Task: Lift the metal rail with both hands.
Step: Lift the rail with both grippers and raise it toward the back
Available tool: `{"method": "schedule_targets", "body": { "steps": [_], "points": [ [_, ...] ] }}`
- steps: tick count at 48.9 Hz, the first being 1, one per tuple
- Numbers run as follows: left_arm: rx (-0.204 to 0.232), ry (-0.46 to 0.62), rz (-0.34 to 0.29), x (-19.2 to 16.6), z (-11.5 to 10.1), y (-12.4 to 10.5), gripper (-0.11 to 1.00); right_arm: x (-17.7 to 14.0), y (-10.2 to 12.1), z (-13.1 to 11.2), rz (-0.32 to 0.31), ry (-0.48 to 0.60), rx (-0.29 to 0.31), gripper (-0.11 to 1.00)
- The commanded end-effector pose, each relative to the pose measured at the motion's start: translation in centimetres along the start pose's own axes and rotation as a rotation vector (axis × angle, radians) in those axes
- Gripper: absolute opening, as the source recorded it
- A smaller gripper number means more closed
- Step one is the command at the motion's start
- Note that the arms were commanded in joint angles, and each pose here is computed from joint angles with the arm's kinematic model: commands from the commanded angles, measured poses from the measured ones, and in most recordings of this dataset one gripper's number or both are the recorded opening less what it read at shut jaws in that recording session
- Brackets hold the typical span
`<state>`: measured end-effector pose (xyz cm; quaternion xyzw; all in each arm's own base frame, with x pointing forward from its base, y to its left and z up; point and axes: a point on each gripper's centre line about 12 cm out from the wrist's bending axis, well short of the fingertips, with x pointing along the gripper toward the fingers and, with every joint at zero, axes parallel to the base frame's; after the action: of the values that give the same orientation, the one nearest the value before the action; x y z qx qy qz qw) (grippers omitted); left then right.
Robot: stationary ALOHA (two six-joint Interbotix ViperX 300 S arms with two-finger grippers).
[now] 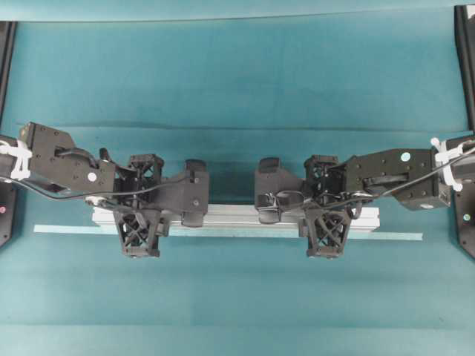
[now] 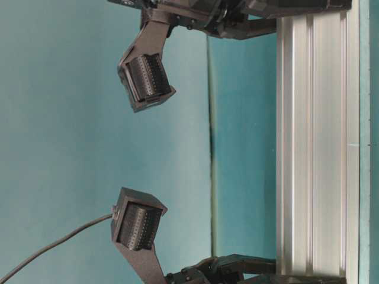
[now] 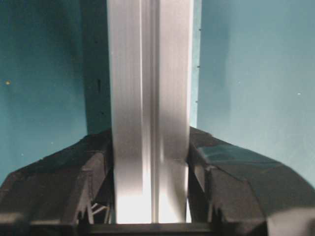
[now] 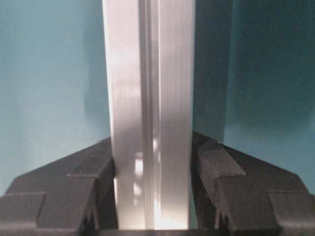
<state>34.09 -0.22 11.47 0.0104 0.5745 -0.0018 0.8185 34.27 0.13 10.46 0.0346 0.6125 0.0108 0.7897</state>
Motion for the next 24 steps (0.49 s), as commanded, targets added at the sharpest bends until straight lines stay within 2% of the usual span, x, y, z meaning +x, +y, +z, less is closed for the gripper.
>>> {"method": "schedule_targets", "body": {
  "steps": [1,11,24],
  "points": [
    [0.004,-0.029,-0.001,-0.5,0.6,-0.1,0.35,0.2,-0.2,0.1,-0.001,0.003,0.011,0.39],
    [-0.001,-0.028,0.001,-0.9,0.9,0.0,0.36,-0.7,-0.5,0.3,-0.001,-0.001,0.025,0.39],
    [-0.003,-0.035,0.004,-4.8,2.0,0.1,0.35,-3.9,-1.1,1.4,0.003,-0.003,0.045,0.39]
  ]
}}
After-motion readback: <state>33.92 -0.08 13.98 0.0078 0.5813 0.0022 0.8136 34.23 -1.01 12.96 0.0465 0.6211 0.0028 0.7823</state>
